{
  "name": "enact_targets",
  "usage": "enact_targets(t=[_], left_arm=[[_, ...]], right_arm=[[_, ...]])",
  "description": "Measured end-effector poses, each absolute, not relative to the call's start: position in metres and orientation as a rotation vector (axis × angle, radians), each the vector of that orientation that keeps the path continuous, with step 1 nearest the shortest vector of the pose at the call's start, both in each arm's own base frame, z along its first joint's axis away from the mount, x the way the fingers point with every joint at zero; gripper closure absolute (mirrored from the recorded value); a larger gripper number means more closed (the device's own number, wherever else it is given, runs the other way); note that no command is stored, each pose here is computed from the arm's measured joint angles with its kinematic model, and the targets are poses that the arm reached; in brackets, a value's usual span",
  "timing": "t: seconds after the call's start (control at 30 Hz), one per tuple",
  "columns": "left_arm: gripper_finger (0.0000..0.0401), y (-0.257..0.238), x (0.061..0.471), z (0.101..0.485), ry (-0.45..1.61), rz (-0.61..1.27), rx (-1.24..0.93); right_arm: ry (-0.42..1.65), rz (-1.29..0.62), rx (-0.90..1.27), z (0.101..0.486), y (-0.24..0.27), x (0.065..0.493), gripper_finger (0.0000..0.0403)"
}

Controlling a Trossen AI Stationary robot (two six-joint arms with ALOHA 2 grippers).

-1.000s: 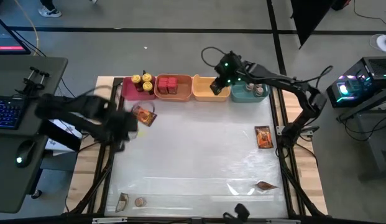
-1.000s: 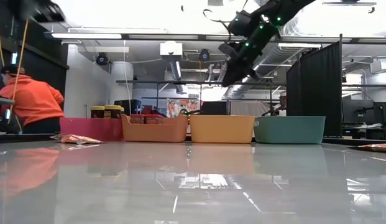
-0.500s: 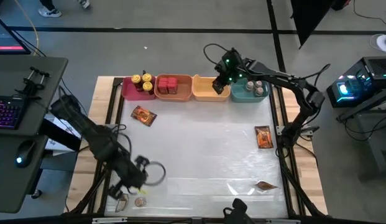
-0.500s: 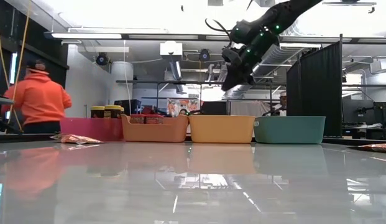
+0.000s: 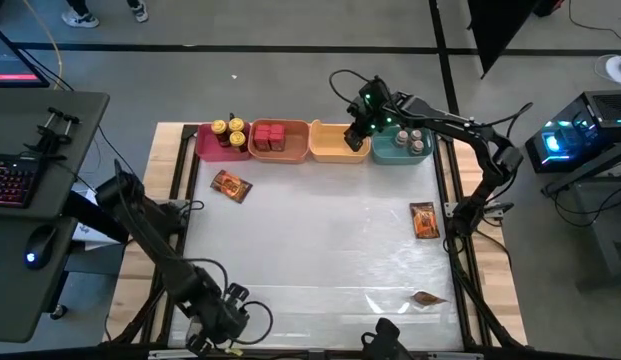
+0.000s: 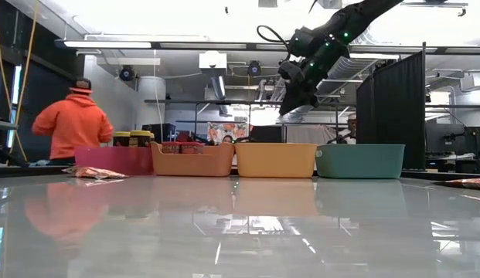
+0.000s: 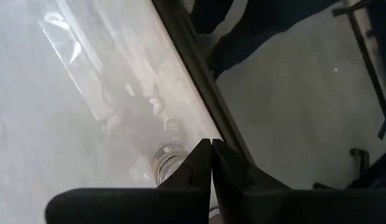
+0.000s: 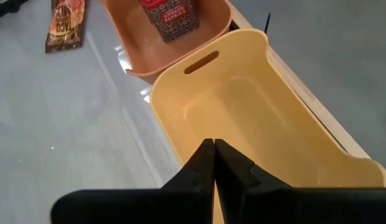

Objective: Sort spices by type
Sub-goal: Put the brown seasoning bottle into the blue bin

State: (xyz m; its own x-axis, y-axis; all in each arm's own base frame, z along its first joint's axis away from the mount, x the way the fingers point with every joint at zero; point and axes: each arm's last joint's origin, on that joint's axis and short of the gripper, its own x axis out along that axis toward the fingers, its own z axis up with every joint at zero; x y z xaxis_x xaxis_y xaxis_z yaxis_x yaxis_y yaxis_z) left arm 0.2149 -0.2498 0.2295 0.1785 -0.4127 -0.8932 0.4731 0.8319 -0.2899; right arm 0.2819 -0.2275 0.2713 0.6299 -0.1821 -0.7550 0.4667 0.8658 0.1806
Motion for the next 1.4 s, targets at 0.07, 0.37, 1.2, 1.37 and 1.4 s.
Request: enact_targets(t=[0.07, 0.37, 1.2, 1.37, 1.4], left_arm=[[0.0401, -0.253, 0.216, 0.223, 1.262, -0.623, 0.068], [0.0401, -0.260, 0.200, 0.210, 1.403, -0.542, 0.062], [0.0401, -0.260, 0.201, 0.205, 1.385, -0.454, 0.070], [0.0401, -0.259, 0.198, 0.194, 1.385, -0.488, 0.043], [0.0401, -0.258, 0.197, 0.192, 1.395, -0.482, 0.038]], right_arm=[[0.806, -0.383, 0.380, 0.272, -0.228, 0.282, 0.0402], [0.806, -0.383, 0.380, 0.271, -0.228, 0.282, 0.0403], [0.801, -0.369, 0.396, 0.271, -0.227, 0.283, 0.0403], [0.801, -0.369, 0.396, 0.271, -0.227, 0.283, 0.0403], [0.801, -0.370, 0.396, 0.271, -0.227, 0.283, 0.0403]])
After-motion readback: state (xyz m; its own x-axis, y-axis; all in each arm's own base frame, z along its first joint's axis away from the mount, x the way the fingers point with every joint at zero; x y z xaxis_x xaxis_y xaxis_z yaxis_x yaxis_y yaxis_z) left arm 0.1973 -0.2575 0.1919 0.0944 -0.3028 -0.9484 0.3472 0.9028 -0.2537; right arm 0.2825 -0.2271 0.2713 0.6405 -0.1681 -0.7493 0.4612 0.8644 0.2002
